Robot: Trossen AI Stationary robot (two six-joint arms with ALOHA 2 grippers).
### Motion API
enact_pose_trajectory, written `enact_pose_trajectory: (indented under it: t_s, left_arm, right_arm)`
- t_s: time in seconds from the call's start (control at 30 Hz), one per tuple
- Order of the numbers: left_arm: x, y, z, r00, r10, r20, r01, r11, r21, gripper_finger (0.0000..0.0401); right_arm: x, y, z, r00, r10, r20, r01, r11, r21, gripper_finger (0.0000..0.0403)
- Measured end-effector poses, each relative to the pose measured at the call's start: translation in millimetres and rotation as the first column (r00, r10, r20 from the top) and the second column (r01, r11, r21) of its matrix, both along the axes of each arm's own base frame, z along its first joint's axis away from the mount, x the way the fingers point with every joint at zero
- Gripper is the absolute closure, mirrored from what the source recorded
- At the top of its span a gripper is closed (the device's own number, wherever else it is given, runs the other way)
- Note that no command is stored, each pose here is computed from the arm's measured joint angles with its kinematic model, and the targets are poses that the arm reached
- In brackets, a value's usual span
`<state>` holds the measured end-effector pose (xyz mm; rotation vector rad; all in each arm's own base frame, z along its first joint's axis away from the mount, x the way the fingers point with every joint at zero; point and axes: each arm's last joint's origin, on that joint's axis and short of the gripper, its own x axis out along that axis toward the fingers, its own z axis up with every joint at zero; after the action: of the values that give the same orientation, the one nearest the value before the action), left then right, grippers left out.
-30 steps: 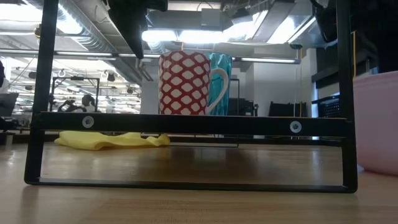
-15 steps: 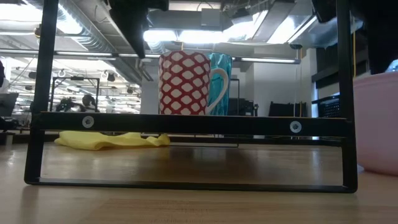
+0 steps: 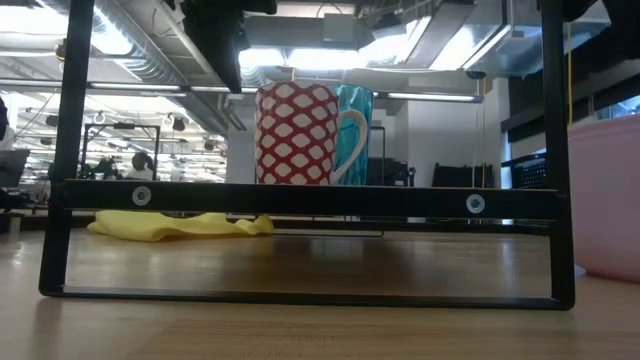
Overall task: Stack small to large cups/mugs on shelf
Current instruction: Put the pink mug on the shelf
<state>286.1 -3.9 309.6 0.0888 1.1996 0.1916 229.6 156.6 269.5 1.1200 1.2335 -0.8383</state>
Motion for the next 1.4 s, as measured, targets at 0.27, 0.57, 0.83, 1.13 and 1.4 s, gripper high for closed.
enact_pose_trajectory:
  t_s: [0.27, 0.57, 0.83, 1.13, 1.4]
  left_arm:
    - [-0.1, 0.0, -0.1, 0.999, -0.052, -0.013, 0.052, 0.998, 0.019, 0.0346]
    - [0.6, 2.4, 0.2, 0.996, -0.093, -0.017, 0.094, 0.995, 0.037, 0.0346]
    - [0.7, 2.8, 0.3, 0.991, -0.128, -0.025, 0.129, 0.99, 0.051, 0.0346]
    - [0.8, 2.8, 0.3, 0.991, -0.134, -0.026, 0.135, 0.989, 0.053, 0.0346]
    - [0.8, 2.8, 0.3, 0.991, -0.134, -0.026, 0.135, 0.989, 0.053, 0.0346]
  right_arm:
    - [-14.3, 21.5, -3.9, 0.995, -0.091, -0.051, 0.093, 0.995, 0.039, 0.0244]
    - [-7.9, 31.8, -17.6, 0.985, -0.158, -0.071, 0.161, 0.987, 0.03, 0.0244]
    - [-2.5, 34.5, -34.6, 0.973, -0.197, -0.119, 0.193, 0.98, -0.044, 0.0244]
    - [9.5, 28.2, -44.0, 0.967, -0.233, -0.103, 0.225, 0.97, -0.087, 0.0244]
    - [6.1, 25.4, -43.9, 0.965, -0.226, -0.135, 0.211, 0.971, -0.117, 0.0259]
